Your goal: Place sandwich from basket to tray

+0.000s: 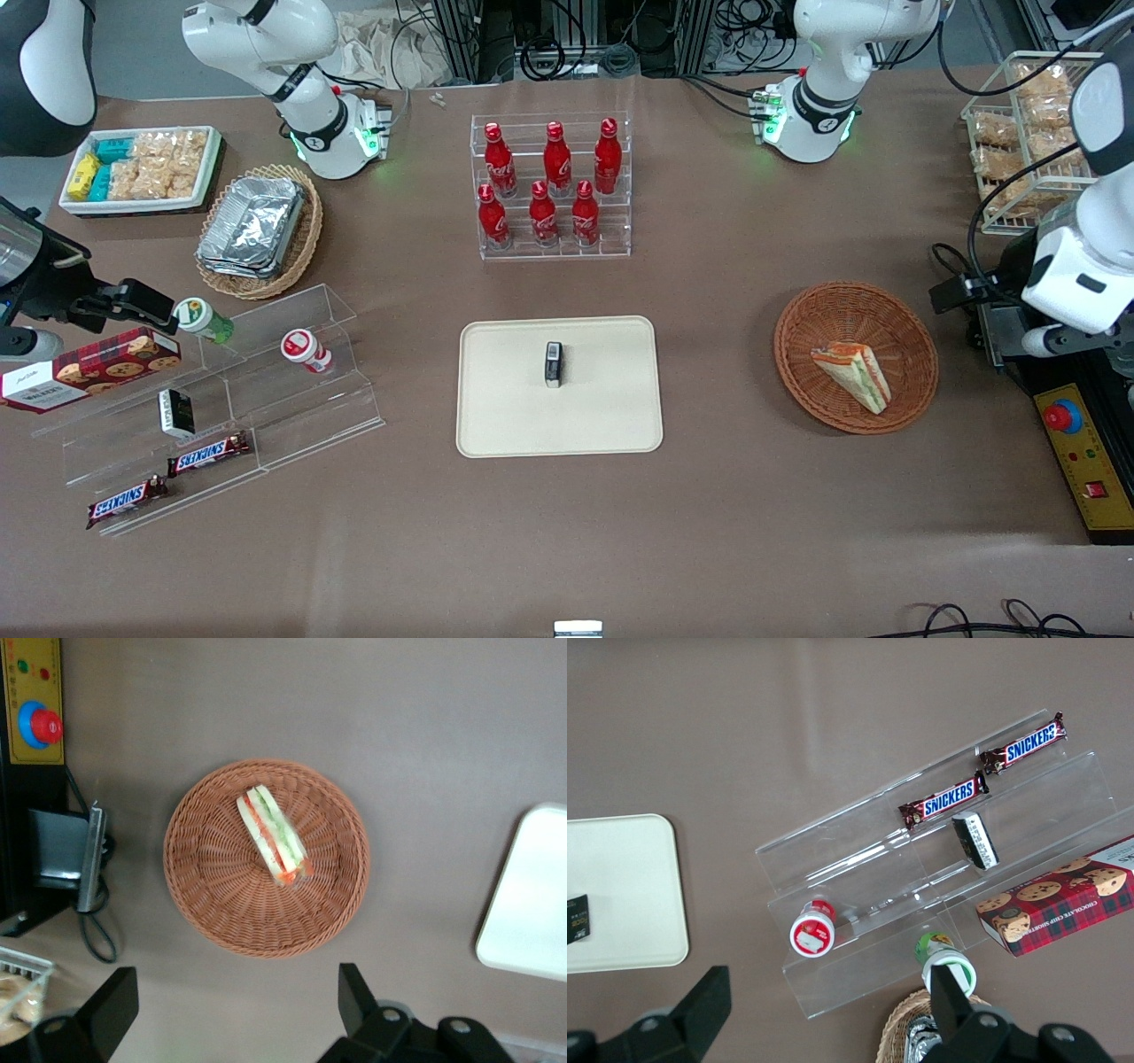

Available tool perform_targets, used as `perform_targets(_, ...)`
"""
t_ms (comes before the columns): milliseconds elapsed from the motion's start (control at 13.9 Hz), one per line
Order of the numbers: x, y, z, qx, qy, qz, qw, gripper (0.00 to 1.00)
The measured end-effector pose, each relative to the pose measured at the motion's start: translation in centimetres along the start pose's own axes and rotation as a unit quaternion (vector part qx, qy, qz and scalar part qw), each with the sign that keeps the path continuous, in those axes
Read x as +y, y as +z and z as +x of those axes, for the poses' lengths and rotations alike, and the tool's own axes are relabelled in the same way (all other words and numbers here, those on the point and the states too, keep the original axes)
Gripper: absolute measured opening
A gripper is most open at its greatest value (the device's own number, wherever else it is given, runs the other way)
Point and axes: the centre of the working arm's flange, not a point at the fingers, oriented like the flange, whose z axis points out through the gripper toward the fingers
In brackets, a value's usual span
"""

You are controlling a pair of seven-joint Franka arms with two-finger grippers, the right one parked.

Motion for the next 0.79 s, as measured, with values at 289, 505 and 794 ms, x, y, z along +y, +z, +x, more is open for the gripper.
perform_targets(289,0.9,8.0,-0.5,0.041,-0.098,-0.019,0.9941,1.00)
perform_targets(505,0.7,13.9,-1.9,0.056,-0.146,-0.030,0.9873,1.00)
perform_targets(794,0.5,19.3,-3.1,0.060,-0.196,-0.040,0.9779,1.00)
